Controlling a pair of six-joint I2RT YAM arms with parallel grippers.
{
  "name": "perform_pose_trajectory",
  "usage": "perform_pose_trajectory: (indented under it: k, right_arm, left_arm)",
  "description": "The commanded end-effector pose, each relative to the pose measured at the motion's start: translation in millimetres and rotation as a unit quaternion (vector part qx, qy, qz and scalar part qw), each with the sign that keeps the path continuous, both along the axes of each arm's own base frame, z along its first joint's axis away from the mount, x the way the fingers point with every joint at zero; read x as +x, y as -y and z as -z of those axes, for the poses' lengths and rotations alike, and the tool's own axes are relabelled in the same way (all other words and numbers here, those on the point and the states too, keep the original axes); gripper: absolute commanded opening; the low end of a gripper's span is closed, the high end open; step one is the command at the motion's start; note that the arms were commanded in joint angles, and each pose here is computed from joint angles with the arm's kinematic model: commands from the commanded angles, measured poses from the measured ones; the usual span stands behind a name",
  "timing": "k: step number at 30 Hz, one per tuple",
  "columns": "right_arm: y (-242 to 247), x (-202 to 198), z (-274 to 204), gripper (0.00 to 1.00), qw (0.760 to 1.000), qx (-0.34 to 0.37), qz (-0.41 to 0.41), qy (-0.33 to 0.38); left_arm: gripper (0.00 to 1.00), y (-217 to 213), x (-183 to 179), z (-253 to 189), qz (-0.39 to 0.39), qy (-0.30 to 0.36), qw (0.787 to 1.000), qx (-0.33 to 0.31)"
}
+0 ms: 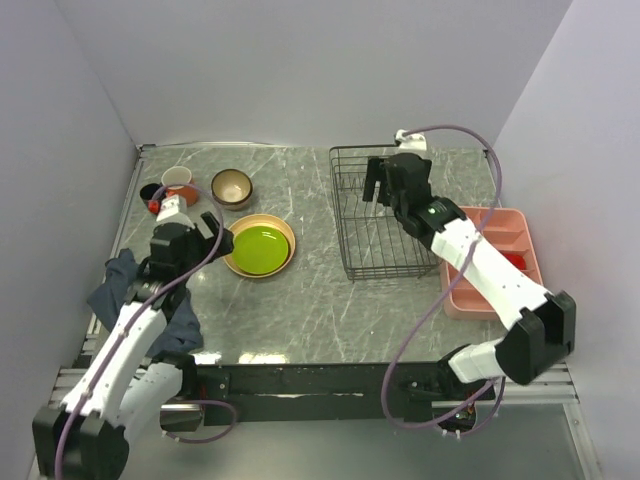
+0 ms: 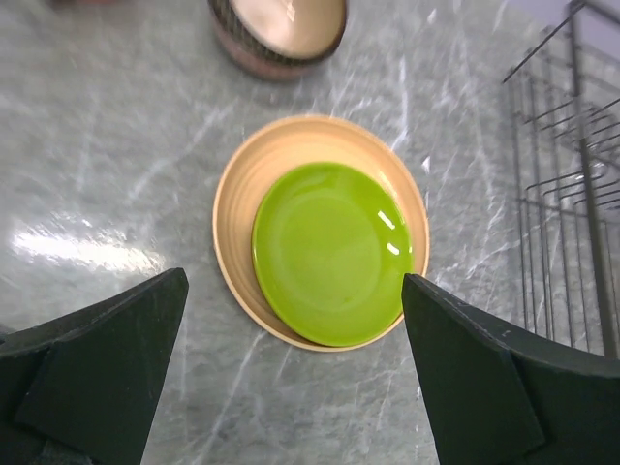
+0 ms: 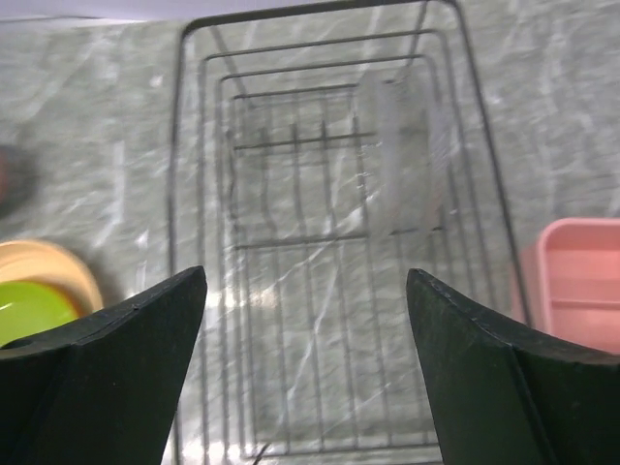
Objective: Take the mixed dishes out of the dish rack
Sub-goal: Place the plate at the center of the board, then pick up the plate from the dish rack.
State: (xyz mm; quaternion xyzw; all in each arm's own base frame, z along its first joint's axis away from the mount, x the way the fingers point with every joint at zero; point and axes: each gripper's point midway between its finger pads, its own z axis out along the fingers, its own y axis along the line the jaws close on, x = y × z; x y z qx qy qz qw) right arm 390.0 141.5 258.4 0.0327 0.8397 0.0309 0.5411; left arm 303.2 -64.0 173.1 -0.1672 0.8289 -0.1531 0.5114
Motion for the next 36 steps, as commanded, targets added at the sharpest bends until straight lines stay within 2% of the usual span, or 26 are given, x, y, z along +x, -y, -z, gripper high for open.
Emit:
perform_pose_trajectory:
  k: [1, 4, 8, 16, 22, 36]
  right_arm:
    - [21.1, 22.7, -7.9, 0.88, 0.996, -0.078, 0.049, 0.003]
    - [25.8, 40.5, -0.9, 0.8, 0.99, -0.126, 0.065, -0.008]
    - [29.7, 65.2, 10.8, 0.58, 0.982, -0.167, 0.086, -0.019]
    - [39.3, 95.5, 44.5, 0.56, 0.969, -0.211, 0.11, -0.059]
    - [44.1, 112.4, 65.4, 0.55, 0.966, -0.217, 0.116, -0.08]
    - [56.9, 127.0, 100.9, 0.29, 0.943, -0.278, 0.148, -0.109]
  left_arm:
    - [0.99, -15.2, -14.6, -30.0, -0.003, 0.053, 0.997, 0.048]
    - [0.99, -19.7, -26.3, -35.0, -0.003, 0.074, 0.996, 0.058]
    - [0.99, -24.8, -28.6, -31.2, -0.009, 0.087, 0.993, 0.075]
    - [0.99, -20.6, -21.2, -33.9, -0.002, 0.094, 0.993, 0.074]
    - [1.0, -17.9, -19.9, -32.5, 0.004, 0.094, 0.993, 0.072]
    - [0.99, -17.9, -19.5, -29.4, 0.004, 0.09, 0.993, 0.073]
